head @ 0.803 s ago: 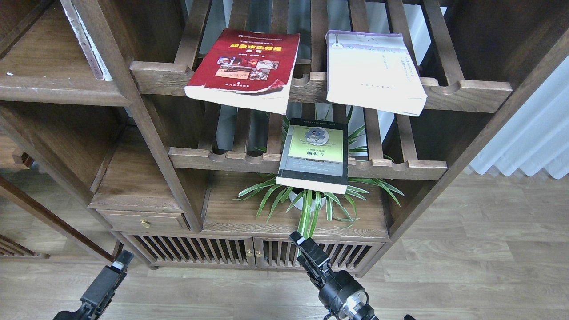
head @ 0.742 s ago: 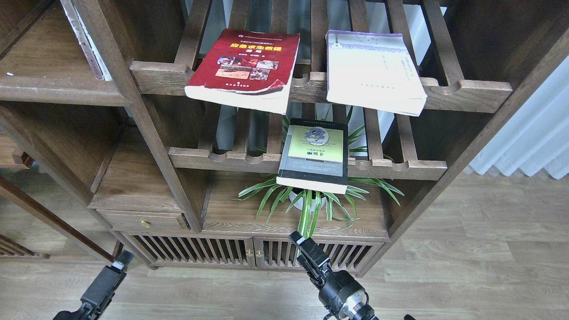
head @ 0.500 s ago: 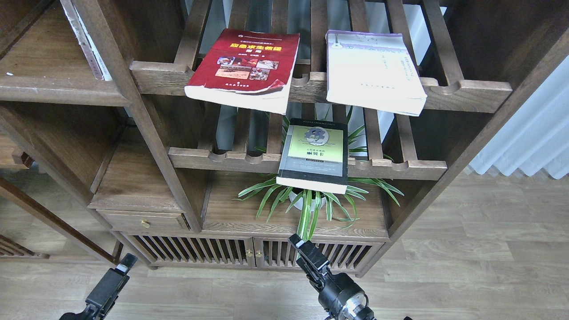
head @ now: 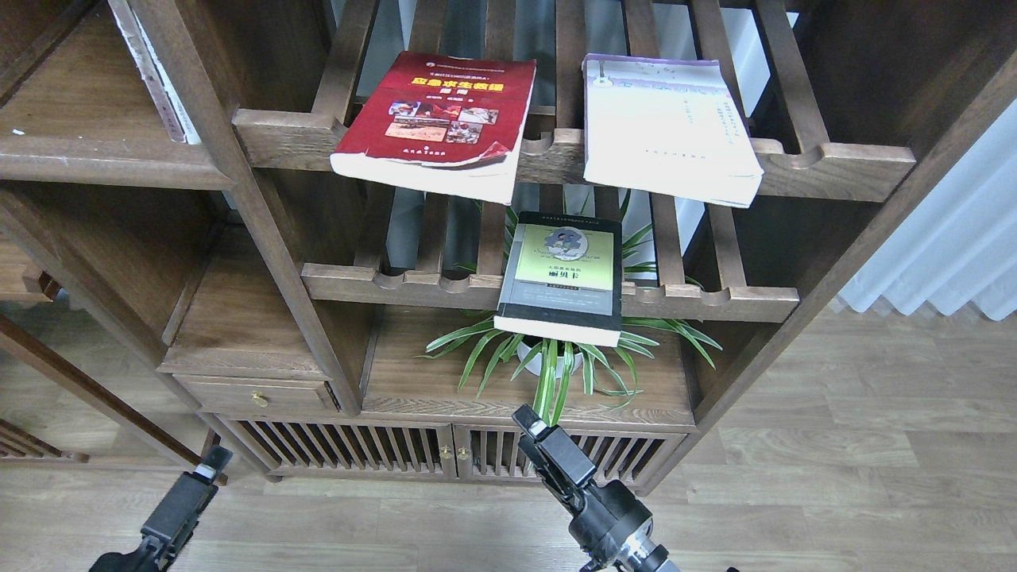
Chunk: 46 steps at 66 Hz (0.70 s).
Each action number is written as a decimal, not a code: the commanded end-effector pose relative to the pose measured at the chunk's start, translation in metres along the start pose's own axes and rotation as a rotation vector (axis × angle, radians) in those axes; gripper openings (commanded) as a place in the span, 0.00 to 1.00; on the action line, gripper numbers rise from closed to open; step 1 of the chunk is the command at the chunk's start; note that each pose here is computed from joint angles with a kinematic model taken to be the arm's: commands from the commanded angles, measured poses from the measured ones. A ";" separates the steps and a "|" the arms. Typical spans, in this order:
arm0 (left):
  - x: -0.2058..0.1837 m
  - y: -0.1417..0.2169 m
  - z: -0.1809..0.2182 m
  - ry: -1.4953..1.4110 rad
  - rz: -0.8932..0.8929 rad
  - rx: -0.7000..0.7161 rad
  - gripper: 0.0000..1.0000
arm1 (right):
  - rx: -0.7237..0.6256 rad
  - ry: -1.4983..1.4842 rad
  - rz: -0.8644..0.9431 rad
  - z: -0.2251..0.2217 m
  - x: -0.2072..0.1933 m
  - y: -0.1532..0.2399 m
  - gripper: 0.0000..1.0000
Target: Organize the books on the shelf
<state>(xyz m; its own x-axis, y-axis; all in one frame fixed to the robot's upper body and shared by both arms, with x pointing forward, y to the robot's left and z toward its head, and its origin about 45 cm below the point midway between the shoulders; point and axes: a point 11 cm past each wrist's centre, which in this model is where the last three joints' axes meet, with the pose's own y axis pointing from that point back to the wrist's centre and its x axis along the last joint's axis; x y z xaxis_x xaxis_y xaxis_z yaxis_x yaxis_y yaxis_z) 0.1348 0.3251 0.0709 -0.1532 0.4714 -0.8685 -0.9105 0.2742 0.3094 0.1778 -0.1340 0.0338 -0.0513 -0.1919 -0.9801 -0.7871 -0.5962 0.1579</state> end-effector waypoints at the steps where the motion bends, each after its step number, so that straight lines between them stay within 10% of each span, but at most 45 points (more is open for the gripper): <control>1: 0.001 0.000 0.012 -0.013 0.003 -0.033 1.00 | -0.002 0.007 0.008 -0.002 0.003 -0.001 1.00; 46: 0.005 0.001 0.032 -0.038 0.015 -0.079 1.00 | 0.038 0.015 -0.048 -0.003 -0.014 -0.022 1.00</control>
<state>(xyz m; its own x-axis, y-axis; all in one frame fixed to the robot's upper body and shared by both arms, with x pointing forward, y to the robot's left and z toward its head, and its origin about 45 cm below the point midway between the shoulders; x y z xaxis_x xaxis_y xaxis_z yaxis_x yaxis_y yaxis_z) 0.1447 0.3540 0.0792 -0.1546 0.5057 -0.8487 -0.9358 0.2006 0.2899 0.1904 -0.1247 0.0385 -0.0276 -0.1802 -0.9832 -0.8008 -0.5847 0.1297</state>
